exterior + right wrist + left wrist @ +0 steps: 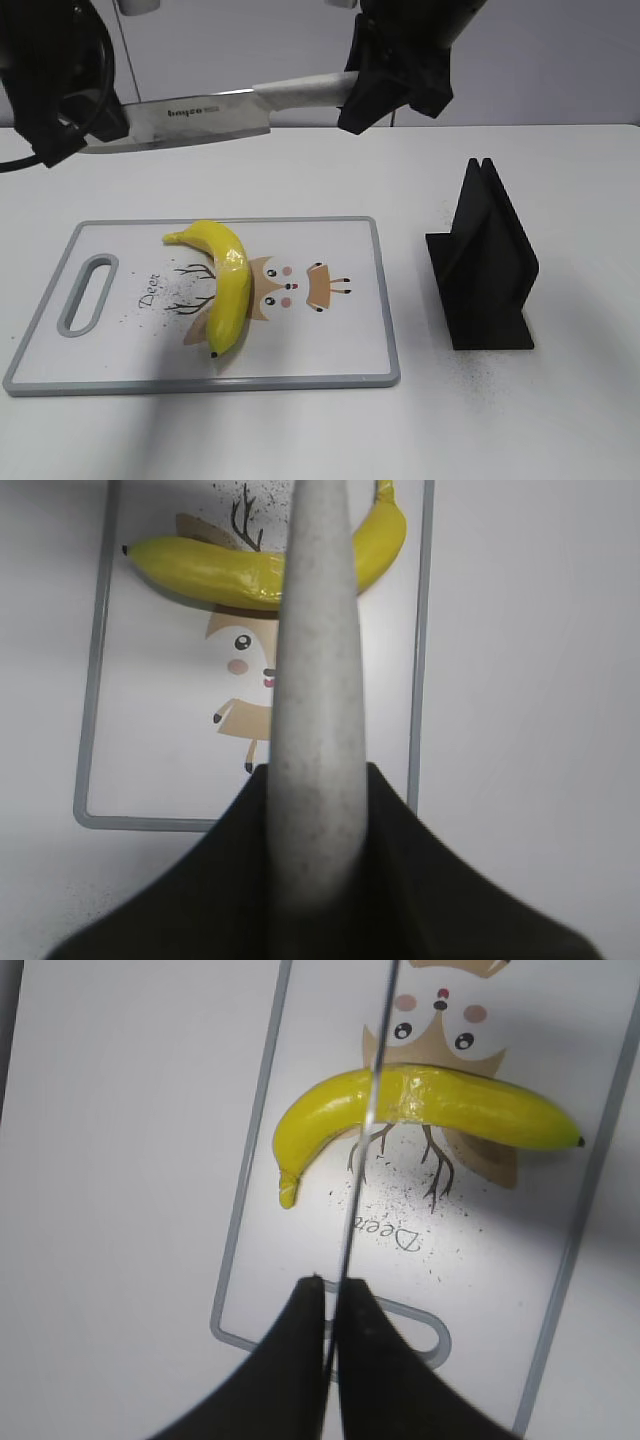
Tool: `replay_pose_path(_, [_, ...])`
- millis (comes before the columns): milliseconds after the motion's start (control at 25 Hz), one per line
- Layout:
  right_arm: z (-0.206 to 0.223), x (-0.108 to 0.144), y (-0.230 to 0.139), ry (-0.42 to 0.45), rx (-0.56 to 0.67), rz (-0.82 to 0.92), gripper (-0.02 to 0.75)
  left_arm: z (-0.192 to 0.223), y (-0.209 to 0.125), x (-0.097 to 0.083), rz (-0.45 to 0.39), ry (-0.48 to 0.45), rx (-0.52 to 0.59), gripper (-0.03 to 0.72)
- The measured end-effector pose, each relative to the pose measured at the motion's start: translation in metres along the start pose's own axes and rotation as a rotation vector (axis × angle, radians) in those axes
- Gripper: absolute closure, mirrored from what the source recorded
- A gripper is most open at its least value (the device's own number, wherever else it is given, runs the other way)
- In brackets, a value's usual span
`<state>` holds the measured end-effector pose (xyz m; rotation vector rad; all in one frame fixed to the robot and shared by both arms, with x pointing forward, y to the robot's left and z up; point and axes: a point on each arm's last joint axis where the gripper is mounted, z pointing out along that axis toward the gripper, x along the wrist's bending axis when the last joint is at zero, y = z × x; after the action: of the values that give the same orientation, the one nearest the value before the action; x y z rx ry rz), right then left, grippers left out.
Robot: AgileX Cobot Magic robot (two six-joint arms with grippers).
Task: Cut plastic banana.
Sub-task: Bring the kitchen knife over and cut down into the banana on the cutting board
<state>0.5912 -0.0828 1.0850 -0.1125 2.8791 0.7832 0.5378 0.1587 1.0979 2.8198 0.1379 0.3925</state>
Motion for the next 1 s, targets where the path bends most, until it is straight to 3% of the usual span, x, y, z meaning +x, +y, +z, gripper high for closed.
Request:
replay_pose_path(160, [0.014,-0.004,-0.007,0.021,0.028,0.009,0.576,0.012,0.000,0.003,-0.003,-0.023,0.014,0.672])
replay_pose_path(360, [0.057,-0.007,-0.032,0.087,0.103,0.065,0.576,0.058,-0.003,0.010,-0.045,-0.091,0.044,0.673])
replay_pose_path(640, [0.144,0.008,-0.085,0.168,0.198,0.149,0.575,0.156,-0.031,-0.011,-0.128,-0.158,0.085,0.670])
replay_pose_path(1000, [0.152,0.007,-0.090,0.185,0.210,0.147,0.574,0.163,-0.032,-0.013,-0.128,-0.160,0.085,0.668])
